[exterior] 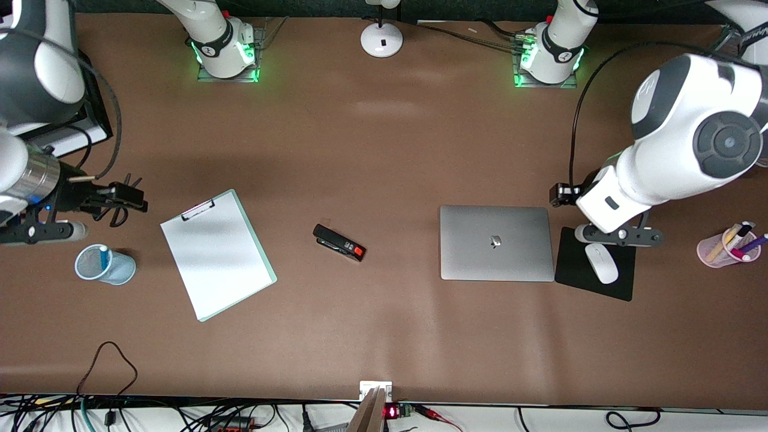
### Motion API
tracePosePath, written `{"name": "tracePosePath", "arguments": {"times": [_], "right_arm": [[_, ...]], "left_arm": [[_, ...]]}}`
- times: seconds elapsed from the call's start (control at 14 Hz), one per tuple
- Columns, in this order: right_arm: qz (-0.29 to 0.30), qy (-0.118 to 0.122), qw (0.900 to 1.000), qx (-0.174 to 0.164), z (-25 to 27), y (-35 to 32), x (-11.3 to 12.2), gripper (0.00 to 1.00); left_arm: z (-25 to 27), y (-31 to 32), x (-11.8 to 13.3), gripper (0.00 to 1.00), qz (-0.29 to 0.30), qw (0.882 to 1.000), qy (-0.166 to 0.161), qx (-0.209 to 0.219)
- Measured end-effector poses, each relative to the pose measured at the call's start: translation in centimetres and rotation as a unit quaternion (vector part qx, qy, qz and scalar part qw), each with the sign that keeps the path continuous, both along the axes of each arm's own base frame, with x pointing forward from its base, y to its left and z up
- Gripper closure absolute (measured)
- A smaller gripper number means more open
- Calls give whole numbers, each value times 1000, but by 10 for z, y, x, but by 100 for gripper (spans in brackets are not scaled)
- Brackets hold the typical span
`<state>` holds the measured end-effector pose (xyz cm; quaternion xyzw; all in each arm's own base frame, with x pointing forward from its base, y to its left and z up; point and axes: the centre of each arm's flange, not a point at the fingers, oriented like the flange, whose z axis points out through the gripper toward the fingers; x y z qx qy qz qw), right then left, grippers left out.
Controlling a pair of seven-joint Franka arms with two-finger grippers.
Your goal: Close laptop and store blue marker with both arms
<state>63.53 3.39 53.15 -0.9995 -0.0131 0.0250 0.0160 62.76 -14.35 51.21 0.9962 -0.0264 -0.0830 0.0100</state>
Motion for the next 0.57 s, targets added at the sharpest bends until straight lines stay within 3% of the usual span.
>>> {"name": "tracePosePath", "arguments": {"times": [0.14, 0.36, 0.57], "right_arm": [[-11, -5, 1000, -2, 10, -6, -17, 0], [-23, -27, 999, 0, 15, -21, -47, 0], [-29, -26, 999, 3, 13, -29, -70, 0]], "left_arm": [[22, 7, -8, 2, -17, 1000, -13, 14], [51, 30, -17, 0, -29, 999, -33, 21], [60, 56, -34, 0, -28, 998, -50, 33]]}}
